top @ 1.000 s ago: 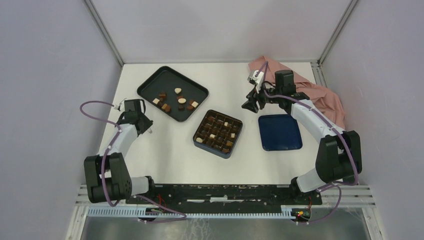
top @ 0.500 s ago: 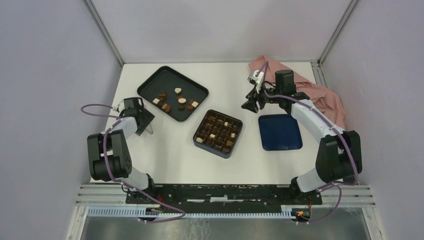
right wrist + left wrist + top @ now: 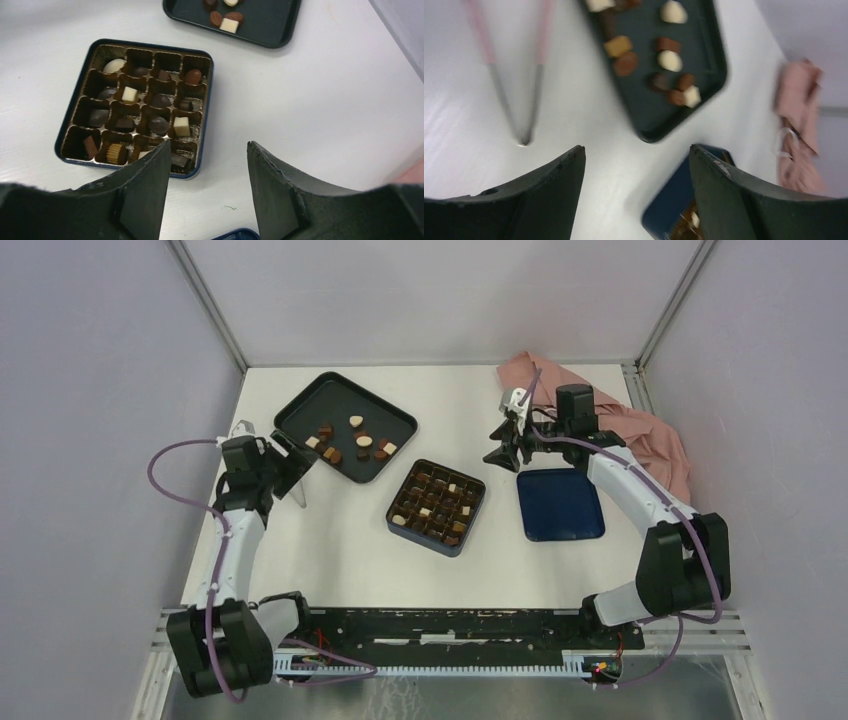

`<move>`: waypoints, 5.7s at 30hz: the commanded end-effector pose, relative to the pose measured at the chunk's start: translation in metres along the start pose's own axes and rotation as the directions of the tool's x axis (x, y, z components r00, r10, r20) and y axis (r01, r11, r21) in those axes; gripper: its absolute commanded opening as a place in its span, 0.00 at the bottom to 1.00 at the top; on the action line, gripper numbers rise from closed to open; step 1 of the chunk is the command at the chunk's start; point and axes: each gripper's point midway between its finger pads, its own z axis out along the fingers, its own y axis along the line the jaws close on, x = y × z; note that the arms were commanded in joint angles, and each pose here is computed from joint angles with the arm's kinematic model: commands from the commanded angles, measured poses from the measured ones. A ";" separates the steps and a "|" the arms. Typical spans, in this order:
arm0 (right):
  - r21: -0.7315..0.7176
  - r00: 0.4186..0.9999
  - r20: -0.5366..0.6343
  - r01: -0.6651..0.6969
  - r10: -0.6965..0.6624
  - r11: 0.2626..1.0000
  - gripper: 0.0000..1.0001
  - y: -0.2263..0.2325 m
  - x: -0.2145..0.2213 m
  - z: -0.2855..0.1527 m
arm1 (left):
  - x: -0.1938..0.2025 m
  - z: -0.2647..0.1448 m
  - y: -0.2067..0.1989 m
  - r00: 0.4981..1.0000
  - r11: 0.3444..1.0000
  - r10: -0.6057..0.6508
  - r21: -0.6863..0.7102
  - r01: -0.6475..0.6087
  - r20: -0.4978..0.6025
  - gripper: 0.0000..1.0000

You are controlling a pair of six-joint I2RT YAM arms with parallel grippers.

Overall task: Pack the chocolate
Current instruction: Place the clamp at the center of the board, then pick up the packing box from the center of the board, then place the packing box at the center of the board, then move the box lid to the center of the board.

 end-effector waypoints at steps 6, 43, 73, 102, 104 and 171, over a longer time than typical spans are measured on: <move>-0.081 0.943 0.224 0.270 -0.247 0.959 0.98 0.040 -0.020 -0.009 | 0.080 -0.074 -0.146 0.885 0.636 0.457 0.729 -0.255 -0.088 0.91; -0.111 0.980 0.109 0.177 -0.165 0.978 0.98 0.026 0.003 -0.002 | 0.205 0.028 -0.111 0.463 0.609 0.791 0.447 -0.656 -0.399 0.31; -0.056 0.986 0.109 0.133 -0.126 0.990 0.98 0.003 -0.019 -0.034 | 0.129 -0.079 -0.167 0.656 0.545 0.678 0.373 -0.751 0.331 0.02; 0.071 0.993 0.063 0.100 -0.105 0.992 0.98 -0.025 0.003 -0.044 | 0.125 -0.087 -0.168 0.644 0.584 0.622 0.284 -0.761 0.446 0.02; 0.112 0.992 0.045 0.112 -0.118 0.987 0.98 -0.030 0.006 -0.046 | 0.129 -0.084 -0.167 0.682 0.618 0.600 0.299 -0.727 0.417 0.02; 0.394 0.903 -0.260 -0.226 0.343 0.891 0.72 0.002 0.151 -0.034 | 0.136 -0.283 -0.403 0.843 0.585 0.228 0.761 0.282 -0.488 1.00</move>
